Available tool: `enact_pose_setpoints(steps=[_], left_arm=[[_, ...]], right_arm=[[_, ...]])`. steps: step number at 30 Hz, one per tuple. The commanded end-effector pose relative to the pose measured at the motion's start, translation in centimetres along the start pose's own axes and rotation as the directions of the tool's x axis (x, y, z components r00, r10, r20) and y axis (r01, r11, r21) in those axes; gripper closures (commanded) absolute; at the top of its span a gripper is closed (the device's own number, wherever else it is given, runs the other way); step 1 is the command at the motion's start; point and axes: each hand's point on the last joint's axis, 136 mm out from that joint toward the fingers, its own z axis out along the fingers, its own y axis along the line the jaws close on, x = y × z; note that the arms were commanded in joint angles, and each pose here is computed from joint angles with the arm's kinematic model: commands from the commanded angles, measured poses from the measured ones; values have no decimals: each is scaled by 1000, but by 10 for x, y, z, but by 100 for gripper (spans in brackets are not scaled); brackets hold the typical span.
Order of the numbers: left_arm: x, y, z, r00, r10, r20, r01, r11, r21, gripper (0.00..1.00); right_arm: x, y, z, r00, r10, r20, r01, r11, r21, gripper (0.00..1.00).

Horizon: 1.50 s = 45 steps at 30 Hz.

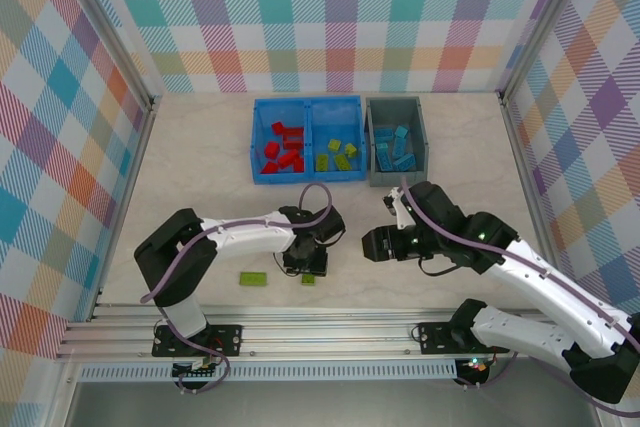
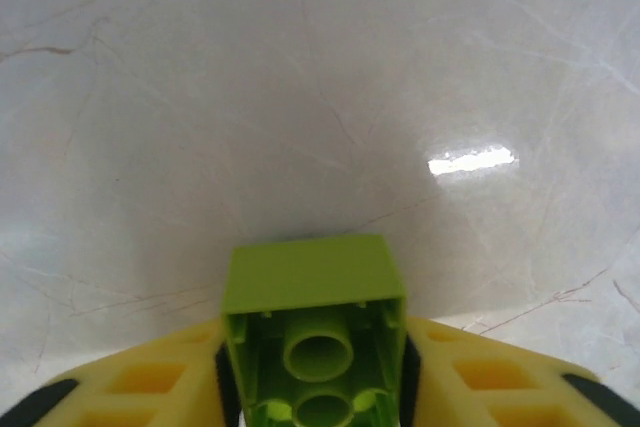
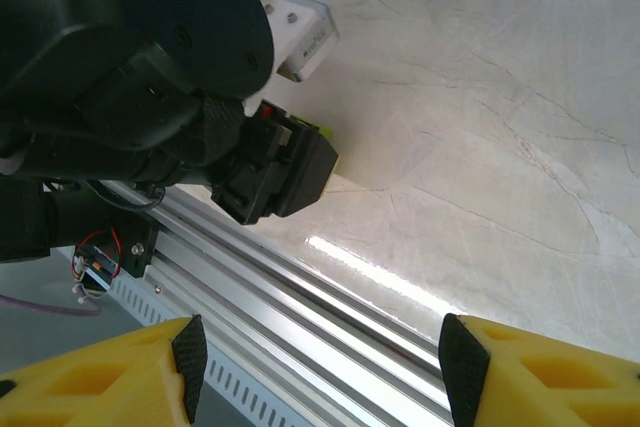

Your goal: Sort the legos into containers by color

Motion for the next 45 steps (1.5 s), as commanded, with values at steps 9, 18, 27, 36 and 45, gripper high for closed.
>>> enact_pose_setpoints(steps=[9, 18, 27, 36, 45], left_arm=[[-13, 3, -21, 996, 22, 91, -17, 998, -55, 67], [-95, -27, -103, 968, 41, 249, -45, 999, 8, 67], [-222, -40, -143, 915, -4, 404, -15, 999, 43, 67], [-342, -4, -133, 829, -59, 556, 91, 995, -31, 68], [-400, 18, -106, 740, -17, 673, 135, 983, -124, 65]], right_arm=[[-6, 23, -13, 999, -32, 41, 37, 994, -107, 37], [-72, 46, -44, 937, -80, 341, 123, 987, -106, 40], [-162, 47, -72, 738, -55, 673, 104, 994, -33, 40], [-217, 18, -59, 690, 55, 722, -12, 998, -66, 40], [-235, -5, -18, 726, 136, 675, -59, 989, -135, 40]])
